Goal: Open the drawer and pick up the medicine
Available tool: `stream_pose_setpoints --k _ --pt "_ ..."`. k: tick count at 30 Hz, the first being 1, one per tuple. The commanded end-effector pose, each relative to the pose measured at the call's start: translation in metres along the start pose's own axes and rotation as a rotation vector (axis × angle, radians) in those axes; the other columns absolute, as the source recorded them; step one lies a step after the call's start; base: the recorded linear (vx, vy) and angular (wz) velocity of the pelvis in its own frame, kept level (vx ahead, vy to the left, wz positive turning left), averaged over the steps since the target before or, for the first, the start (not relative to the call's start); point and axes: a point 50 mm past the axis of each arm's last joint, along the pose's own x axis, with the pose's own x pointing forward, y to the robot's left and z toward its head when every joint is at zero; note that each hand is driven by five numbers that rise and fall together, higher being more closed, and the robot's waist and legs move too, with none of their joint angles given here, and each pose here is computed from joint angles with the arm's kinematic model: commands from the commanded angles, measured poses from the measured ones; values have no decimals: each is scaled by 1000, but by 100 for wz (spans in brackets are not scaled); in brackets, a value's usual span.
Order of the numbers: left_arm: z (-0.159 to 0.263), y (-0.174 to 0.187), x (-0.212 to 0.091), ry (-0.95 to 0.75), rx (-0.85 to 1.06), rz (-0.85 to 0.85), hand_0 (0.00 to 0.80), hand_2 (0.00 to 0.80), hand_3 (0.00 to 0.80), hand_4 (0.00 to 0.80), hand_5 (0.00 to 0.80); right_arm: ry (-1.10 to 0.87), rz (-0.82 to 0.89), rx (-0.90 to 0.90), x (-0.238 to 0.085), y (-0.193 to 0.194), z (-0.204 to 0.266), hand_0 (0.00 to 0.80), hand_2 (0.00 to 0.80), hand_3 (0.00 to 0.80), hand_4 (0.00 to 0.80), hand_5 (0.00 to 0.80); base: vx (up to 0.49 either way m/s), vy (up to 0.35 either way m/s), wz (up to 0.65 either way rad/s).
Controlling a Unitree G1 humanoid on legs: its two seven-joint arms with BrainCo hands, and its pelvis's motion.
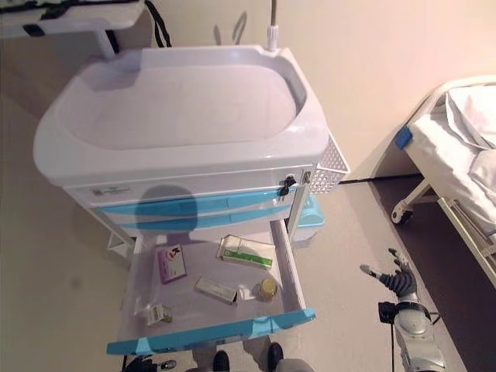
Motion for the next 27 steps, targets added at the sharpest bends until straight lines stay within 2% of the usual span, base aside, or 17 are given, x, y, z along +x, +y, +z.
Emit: stream_pose_setpoints --k 1,7,13,17,27 --pt "5 7 2 1 43 28 0 0 0 0 0 -217 63 69 5 0 44 0 0 0 0 0 30 -2 -2" --pt "-1 7 1 9 63 13 0 0 0 0 0 -419 311 86 -8 23 91 0 0 0 0 0 0 0 0" --pt "-3 11 0 13 55 22 0 0 0 0 0 -525 516 47 -17 50 118 0 0 0 0 0 1 -1 1" --pt "-5 15 0 17 54 37 0 0 0 0 0 -548 610 36 -21 68 125 0 0 0 0 0 -5 5 12" --pt "-8 22 -1 16 49 66 0 0 0 0 0 -525 722 28 -23 97 123 0 0 0 0 0 -16 4 20"
